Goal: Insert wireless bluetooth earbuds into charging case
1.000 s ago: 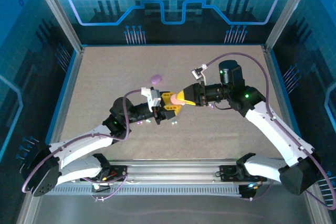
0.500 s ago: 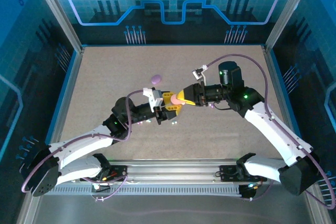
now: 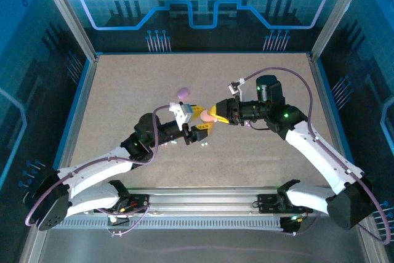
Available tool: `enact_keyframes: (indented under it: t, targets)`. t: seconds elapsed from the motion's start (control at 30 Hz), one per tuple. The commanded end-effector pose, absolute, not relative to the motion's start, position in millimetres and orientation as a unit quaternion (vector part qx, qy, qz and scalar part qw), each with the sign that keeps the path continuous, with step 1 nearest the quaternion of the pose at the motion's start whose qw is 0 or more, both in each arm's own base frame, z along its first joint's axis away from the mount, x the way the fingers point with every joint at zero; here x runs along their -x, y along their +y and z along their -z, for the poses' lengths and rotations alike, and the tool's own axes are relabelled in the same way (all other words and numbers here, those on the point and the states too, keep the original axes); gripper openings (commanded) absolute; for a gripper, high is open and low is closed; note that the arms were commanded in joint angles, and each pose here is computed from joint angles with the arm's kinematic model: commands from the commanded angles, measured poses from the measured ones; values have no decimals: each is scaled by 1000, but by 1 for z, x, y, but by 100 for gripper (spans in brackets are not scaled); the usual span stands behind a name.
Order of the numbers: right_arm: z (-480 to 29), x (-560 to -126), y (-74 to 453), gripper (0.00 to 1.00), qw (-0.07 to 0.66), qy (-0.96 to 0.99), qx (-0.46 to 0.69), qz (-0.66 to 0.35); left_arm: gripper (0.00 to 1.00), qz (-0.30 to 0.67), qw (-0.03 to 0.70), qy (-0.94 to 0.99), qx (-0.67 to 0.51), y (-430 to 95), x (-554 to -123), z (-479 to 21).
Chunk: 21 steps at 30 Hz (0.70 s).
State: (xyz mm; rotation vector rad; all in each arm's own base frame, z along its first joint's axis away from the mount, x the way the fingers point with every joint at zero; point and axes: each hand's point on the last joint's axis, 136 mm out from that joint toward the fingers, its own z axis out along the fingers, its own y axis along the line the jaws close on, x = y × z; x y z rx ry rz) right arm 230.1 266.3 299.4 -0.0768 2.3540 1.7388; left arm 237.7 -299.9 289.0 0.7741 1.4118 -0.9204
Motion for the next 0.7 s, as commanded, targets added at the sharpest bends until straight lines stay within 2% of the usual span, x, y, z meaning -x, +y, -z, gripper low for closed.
enact_keyframes:
  t: [0.0, 0.27, 0.43, 0.67]
  targets:
    - [-303, -238, 255, 2, 133, 796, 6, -591, 61, 374, 617, 612, -323, -294, -246, -297]
    - [-279, -273, 235, 2, 180, 803, -54, -566, 69, 368, 618, 615, -323, -288, -243, -294]
    - [-217, -312, 209, 2, 202, 843, -111, -486, 75, 357, 631, 626, -287, -276, -249, -301]
    - [-136, -360, 204, 4, 151, 889, -120, -414, 88, 298, 605, 706, -218, -248, -268, -294]
